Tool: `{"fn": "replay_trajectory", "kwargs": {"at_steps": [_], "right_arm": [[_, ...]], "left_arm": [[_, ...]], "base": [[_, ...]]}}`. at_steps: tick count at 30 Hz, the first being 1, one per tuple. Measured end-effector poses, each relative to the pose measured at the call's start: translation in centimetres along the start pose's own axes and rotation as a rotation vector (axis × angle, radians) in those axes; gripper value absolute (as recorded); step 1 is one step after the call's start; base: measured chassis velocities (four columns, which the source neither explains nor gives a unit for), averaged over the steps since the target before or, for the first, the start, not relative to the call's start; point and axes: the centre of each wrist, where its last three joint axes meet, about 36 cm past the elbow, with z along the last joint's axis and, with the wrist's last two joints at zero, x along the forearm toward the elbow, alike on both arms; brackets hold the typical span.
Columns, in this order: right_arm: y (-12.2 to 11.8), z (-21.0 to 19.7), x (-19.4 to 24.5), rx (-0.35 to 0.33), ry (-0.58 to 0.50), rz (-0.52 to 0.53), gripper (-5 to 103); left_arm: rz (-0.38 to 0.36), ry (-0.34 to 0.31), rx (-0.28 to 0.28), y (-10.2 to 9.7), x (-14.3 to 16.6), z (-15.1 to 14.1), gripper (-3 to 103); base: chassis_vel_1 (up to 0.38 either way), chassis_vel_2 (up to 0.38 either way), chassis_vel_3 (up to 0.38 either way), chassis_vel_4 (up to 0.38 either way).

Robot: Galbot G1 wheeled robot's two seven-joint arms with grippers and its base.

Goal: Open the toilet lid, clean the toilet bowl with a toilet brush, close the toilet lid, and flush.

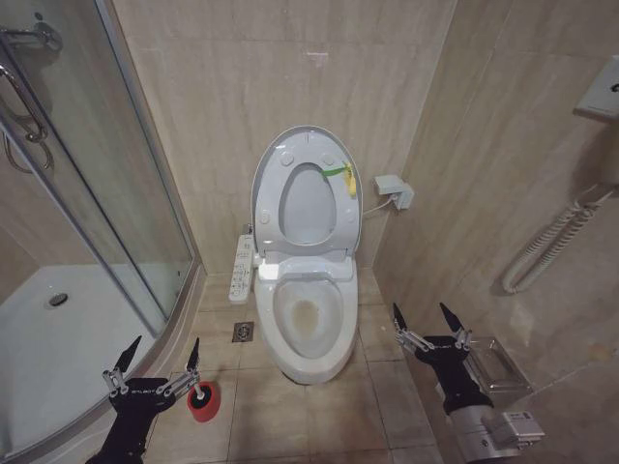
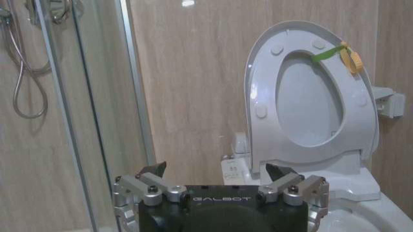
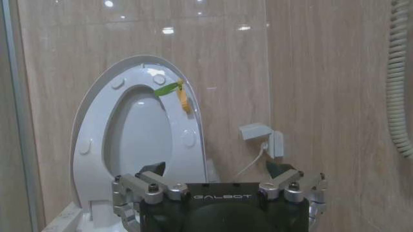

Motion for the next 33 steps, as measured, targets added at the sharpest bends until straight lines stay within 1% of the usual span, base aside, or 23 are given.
{"fn": "replay_trajectory", "kwargs": {"at_steps": [33], "right_arm": [[0.00, 0.00, 0.00, 0.000, 0.000, 0.000, 100]], "left_arm": [[0.000, 0.000, 0.000, 0.00, 0.00, 0.00, 100]], "base": [[0.000, 0.000, 0.000, 0.000]]}}
